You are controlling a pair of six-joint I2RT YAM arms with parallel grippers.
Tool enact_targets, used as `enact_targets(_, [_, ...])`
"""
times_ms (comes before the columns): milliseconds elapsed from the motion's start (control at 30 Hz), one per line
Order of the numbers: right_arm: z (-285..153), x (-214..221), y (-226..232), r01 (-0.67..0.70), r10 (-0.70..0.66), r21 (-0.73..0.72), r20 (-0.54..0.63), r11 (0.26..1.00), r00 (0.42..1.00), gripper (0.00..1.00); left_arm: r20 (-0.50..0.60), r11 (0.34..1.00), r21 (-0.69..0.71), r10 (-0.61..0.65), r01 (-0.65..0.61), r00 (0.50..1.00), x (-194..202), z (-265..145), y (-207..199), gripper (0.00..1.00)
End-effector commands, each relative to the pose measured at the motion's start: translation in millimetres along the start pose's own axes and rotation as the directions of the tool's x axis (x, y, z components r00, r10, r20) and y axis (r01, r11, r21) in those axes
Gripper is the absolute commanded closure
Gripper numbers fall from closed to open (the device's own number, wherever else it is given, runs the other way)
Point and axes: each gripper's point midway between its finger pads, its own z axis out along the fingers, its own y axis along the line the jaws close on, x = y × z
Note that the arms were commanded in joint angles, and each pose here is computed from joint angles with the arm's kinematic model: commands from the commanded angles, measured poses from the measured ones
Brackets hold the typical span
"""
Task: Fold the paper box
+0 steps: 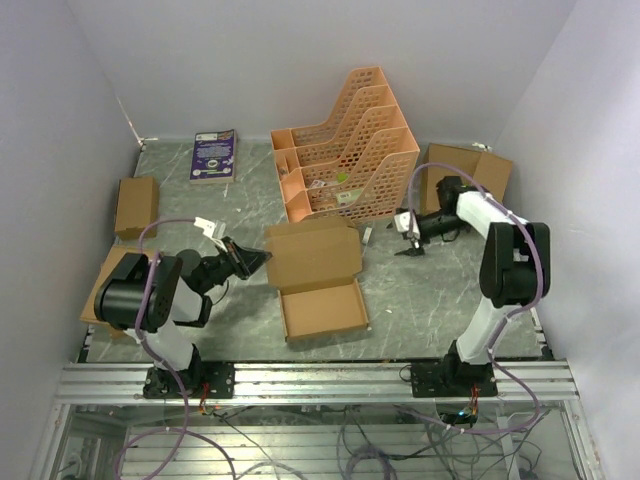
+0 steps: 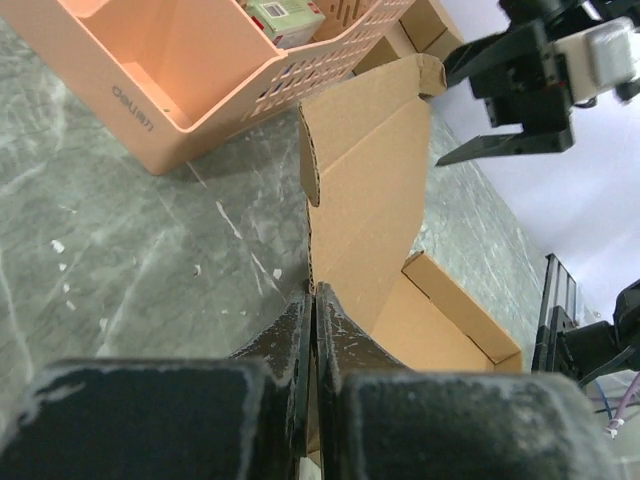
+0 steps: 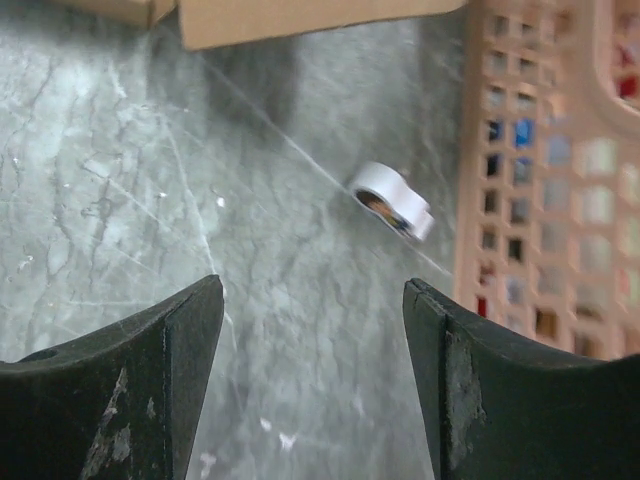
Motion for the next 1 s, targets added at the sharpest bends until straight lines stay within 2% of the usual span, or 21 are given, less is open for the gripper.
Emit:
enact_targets(0, [35.0,6.4,-1.2,0.319,-0.328,-0.156,-0.035,0.935,0.944,0.3,0.181,0.972,0.017,0.226,-0.233,0.957,-44.9,-13.8,-19.8,0.93])
enact_targets(100, [51.7,4.7,-12.2,0.368,-0.379,-0.17,-0.038,0.914,0.925,0.31,0.181,0.964,-0.02,0.264,-0.265,0.947,-50.4,-18.7,-19.8,0.93])
enact_targets(233, [66.4,7.5,-25.2,0.409,-0.427,-0.211,-0.051,0.888,0.903,0.36,0.14,0.947,-0.092,0.319,-0.308,0.937,-54.1,-22.4,-12.8,0.93])
enact_targets(333, [77.9,13.6,-27.6,0.425,-0.457,-0.268,-0.069,0.865,0.887,0.41,0.151,0.936,-0.122,0.347,-0.331,0.926,-58.9,-26.0,-13.0,0.93])
enact_targets(467, [90.3,18.8,-28.4,0.428,-0.478,-0.325,-0.09,0.843,0.874,0.48,0.155,0.937,-0.113,0.345,-0.331,0.926,-58.3,-25.4,-13.6,0.93])
enact_targets(667, [94.5,34.3,-25.1,0.422,-0.501,-0.391,-0.124,0.818,0.857,0.54,0.15,0.939,-0.096,0.342,-0.331,0.928,-54.9,-22.9,-12.1,0.93])
enact_targets(967, [91.4,36.9,-28.7,0.394,-0.499,-0.411,-0.184,0.822,0.847,0.75,0.148,0.939,-0.083,0.343,-0.334,0.928,-54.3,-21.0,-12.1,0.93])
